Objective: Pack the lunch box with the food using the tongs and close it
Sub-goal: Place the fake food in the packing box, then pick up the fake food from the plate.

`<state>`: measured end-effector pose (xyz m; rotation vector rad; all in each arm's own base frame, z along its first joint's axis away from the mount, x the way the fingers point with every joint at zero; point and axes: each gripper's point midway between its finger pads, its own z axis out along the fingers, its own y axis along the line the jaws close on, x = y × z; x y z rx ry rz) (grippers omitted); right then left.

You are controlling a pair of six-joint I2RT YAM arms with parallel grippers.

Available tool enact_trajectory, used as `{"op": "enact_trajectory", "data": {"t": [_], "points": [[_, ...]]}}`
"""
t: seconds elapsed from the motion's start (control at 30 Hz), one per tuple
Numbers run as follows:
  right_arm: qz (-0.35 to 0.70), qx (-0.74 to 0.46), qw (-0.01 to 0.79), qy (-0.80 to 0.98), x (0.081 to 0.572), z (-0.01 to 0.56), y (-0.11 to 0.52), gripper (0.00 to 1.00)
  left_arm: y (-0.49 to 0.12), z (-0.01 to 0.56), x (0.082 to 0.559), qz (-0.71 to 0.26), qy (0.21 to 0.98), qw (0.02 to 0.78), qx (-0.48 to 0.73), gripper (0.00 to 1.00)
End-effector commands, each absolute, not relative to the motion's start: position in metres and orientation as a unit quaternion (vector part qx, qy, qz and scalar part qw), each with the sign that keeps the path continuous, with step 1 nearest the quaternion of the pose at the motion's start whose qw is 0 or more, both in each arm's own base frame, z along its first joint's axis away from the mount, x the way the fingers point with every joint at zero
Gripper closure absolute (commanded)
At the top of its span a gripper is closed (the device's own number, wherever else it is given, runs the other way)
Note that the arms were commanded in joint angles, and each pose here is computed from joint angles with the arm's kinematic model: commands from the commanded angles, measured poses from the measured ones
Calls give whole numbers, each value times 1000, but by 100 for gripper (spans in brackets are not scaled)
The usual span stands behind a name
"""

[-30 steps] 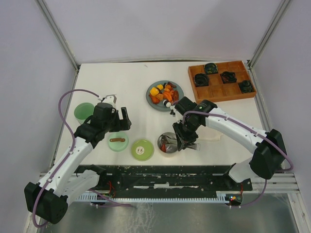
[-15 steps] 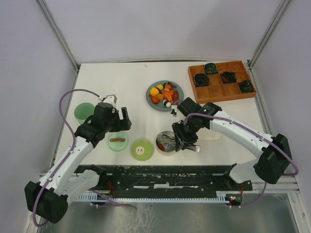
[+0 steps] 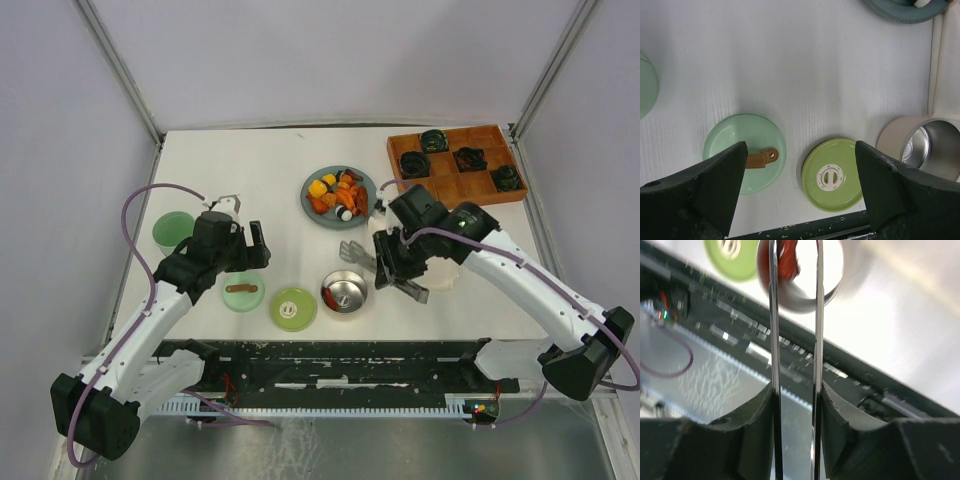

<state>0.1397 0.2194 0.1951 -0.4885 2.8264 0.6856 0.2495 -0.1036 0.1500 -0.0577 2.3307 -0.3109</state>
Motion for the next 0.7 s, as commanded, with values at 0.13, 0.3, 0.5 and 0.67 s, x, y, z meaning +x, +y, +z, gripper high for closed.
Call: {"op": "enact_trajectory", "data": {"t": [0.13,0.3,0.5,0.67], "points": [[80,-65,294,950,258,249,160,57,-103,173,260,-127,896,425,-15,6],[72,-89,299,947,315,244,170,57,-102,176,259,-127,893,431,-18,6],[28,-151,293,944,369,225,176,57,-102,177,259,-128,892,433,-19,6],[27,-213,266,940,395,199,190,57,-102,178,259,-128,891,434,-20,6]]}}
